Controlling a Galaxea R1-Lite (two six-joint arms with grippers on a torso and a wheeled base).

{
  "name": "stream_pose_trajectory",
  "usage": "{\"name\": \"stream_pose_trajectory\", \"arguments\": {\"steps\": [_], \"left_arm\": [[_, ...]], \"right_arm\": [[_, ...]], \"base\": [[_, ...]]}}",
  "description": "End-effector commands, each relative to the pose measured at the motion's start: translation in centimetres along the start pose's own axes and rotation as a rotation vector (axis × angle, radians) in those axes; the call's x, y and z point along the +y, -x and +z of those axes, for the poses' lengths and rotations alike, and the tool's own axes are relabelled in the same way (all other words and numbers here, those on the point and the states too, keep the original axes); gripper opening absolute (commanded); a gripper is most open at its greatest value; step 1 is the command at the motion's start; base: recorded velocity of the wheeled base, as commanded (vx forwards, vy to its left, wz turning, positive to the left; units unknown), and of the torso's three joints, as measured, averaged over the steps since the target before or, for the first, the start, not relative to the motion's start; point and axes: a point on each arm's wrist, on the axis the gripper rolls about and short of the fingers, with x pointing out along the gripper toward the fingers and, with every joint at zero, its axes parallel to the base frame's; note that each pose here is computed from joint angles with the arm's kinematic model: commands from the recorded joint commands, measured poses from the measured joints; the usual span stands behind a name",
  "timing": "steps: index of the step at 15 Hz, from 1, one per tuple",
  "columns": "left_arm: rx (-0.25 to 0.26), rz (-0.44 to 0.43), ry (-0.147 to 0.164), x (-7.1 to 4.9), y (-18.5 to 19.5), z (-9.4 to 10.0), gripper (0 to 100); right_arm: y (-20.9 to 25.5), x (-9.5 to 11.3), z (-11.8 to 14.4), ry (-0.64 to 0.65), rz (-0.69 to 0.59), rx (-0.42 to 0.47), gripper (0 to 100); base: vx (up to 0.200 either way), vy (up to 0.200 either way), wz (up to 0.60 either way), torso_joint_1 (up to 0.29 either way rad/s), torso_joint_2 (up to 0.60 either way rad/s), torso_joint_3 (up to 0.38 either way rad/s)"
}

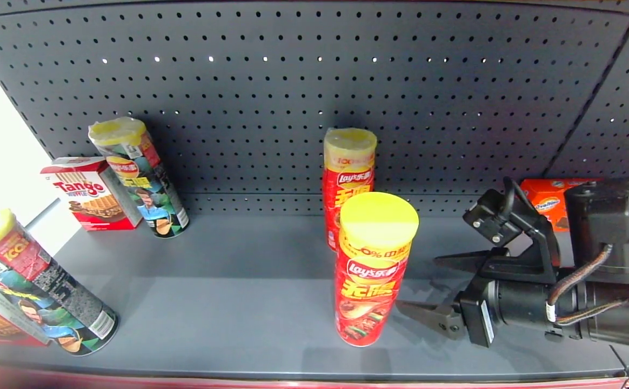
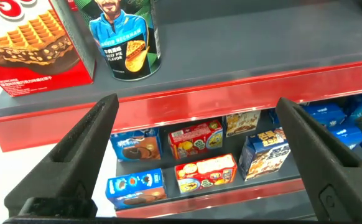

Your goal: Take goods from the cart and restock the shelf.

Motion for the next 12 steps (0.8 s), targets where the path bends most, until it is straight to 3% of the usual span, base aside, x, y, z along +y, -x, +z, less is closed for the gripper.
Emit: {"name": "stream_pose_trajectory", "arguments": {"steps": [1,12], "left_arm": [[0.004,0.0,0.001,0.0,-0.02,0.0,100],[0.004,0.0,0.001,0.0,-0.02,0.0,100]], "right_arm": [[-0.35,-0.29,-0.06,-0.005,-0.009,0.009,100],[-0.81,-0.75,-0.08,0.015,-0.022,0.019,100]], "base": [[0.0,0.0,0.0,0.0,0.0,0.0],[0.0,0.0,0.0,0.0,0.0,0.0]]}}
